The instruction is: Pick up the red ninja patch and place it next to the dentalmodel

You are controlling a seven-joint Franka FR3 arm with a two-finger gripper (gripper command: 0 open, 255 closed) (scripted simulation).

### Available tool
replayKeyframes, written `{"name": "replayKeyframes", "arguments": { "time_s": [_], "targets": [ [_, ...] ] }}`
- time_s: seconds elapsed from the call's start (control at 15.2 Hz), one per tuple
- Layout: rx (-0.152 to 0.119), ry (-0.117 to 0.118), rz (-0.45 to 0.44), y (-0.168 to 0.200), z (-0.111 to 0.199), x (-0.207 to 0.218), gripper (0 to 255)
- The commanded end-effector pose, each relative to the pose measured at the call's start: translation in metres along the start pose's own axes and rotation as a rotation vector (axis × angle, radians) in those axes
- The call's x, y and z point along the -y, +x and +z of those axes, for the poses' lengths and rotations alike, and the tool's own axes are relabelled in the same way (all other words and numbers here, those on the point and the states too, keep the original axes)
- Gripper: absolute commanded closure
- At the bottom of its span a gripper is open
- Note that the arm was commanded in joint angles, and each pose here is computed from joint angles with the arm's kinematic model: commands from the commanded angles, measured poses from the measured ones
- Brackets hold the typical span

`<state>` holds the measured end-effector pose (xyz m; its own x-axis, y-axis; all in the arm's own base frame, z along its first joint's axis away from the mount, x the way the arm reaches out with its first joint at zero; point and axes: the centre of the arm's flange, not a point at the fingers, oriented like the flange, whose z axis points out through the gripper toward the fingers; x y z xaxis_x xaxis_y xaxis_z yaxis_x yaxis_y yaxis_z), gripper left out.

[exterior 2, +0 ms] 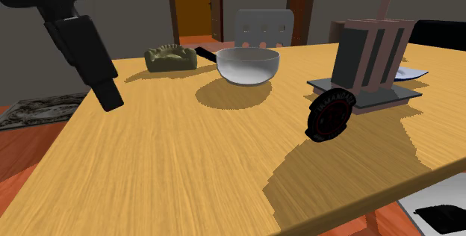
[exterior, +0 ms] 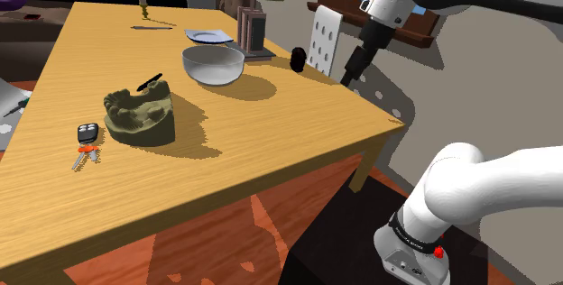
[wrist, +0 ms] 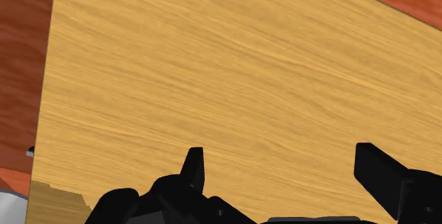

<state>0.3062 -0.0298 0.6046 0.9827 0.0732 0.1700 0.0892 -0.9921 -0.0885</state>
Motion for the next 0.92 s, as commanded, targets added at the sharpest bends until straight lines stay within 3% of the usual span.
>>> {"name": "replayKeyframes", "arguments": {
  "time_s": [0.0,0.86],
  "targets": [
    [0.0,0.0,0.0,0.0,0.0,0.0,0],
    [0.011,-0.055,0.204,0.149,0.014,-0.079,0]
  ]
}}
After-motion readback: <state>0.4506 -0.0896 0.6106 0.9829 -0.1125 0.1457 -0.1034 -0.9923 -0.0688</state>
